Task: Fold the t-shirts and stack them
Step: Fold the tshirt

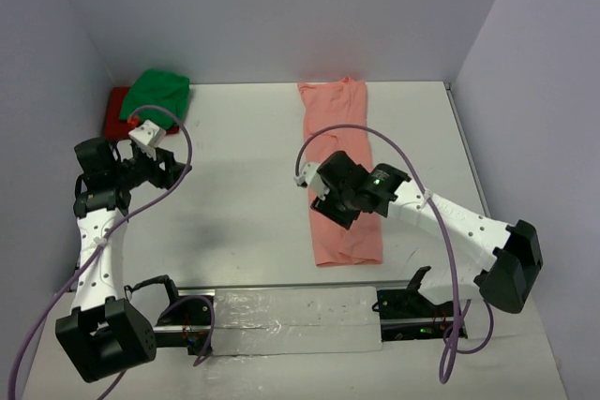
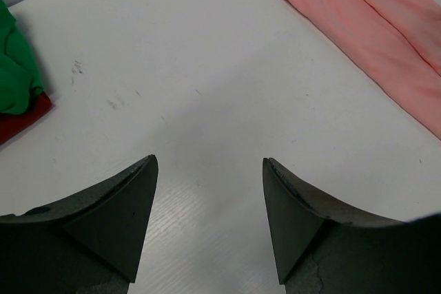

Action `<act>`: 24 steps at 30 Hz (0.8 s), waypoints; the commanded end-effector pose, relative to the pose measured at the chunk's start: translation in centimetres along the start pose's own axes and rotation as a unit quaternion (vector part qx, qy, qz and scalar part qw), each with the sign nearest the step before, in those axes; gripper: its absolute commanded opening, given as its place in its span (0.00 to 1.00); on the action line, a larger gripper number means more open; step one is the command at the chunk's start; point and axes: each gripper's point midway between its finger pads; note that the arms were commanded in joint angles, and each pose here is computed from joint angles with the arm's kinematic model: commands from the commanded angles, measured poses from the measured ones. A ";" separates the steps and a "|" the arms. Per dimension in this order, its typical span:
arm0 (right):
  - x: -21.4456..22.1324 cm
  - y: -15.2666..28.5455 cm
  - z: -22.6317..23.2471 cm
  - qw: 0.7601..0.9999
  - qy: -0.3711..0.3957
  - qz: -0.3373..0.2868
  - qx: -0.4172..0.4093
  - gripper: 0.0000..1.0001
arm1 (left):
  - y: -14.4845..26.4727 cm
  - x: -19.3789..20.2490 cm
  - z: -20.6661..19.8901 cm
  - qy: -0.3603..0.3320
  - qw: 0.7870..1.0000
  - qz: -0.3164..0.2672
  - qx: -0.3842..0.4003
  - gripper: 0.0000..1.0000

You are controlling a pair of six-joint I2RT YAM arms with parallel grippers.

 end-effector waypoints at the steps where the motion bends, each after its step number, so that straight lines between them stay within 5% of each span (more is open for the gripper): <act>1: 6.5 -0.9 1.6 0.993 0.028 0.117 -0.005 0.58 | 0.0 -0.7 0.6 -0.013 1.000 -0.016 -0.007 0.71; 7: 10.1 -0.6 3.6 0.981 0.109 0.157 -0.013 0.60 | -0.1 -0.5 0.9 -0.012 1.000 -0.012 -0.010 0.71; 24: 10.1 -3.6 5.2 0.964 0.239 0.113 0.036 0.62 | -0.2 -0.2 1.7 -0.011 1.000 -0.004 -0.029 0.72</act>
Point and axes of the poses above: each gripper's point midway between its finger pads, its own y axis back along the fingers, its own z axis along the line the jaws close on, x = y × z, and after that the axes turned 7 degrees about -y, right-handed
